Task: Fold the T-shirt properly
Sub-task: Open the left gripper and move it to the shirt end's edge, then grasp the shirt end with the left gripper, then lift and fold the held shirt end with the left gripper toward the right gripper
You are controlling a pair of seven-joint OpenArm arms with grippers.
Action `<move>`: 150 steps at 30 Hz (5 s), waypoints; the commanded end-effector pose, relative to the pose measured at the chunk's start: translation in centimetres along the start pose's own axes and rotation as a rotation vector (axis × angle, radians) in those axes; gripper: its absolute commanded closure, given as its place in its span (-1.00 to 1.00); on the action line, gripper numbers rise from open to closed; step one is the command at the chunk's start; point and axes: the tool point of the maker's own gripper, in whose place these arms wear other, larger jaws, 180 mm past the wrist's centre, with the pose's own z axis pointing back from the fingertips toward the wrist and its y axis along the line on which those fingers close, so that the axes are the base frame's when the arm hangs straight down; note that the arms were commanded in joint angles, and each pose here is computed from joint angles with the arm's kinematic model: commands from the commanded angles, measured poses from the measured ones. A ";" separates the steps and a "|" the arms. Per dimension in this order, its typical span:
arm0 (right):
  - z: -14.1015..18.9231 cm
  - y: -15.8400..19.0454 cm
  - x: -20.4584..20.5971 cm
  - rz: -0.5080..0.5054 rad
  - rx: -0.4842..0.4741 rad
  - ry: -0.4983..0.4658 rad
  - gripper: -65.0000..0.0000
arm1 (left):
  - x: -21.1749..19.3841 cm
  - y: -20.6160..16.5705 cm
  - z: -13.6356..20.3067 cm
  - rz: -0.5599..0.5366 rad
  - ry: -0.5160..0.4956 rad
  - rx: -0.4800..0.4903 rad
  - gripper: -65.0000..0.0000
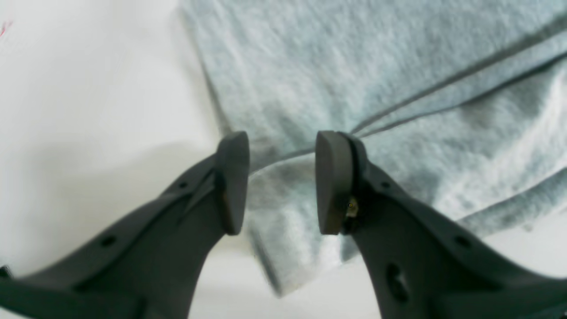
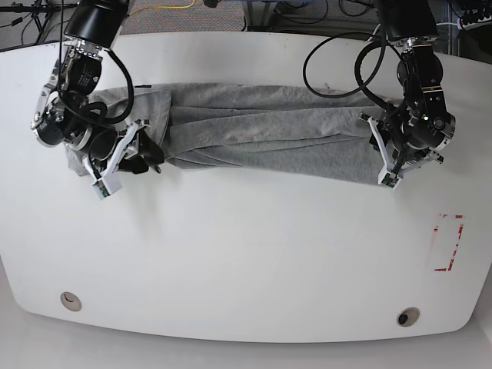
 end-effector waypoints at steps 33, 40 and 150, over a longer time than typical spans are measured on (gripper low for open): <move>-0.1 -3.7 -7.1 0.006 -0.183 0.164 0.60 | 3.6 3.2 3.1 0.275 -0.288 -0.080 0.31; -1.7 -4.8 -10.6 -0.058 -0.186 0.222 0.60 | 3.4 2.7 3.8 0.339 -0.313 -0.171 0.12; -1.6 -4.9 -9.5 -0.039 -0.196 0.182 0.60 | 11.1 -18.3 2.1 -0.031 -0.273 -0.666 0.83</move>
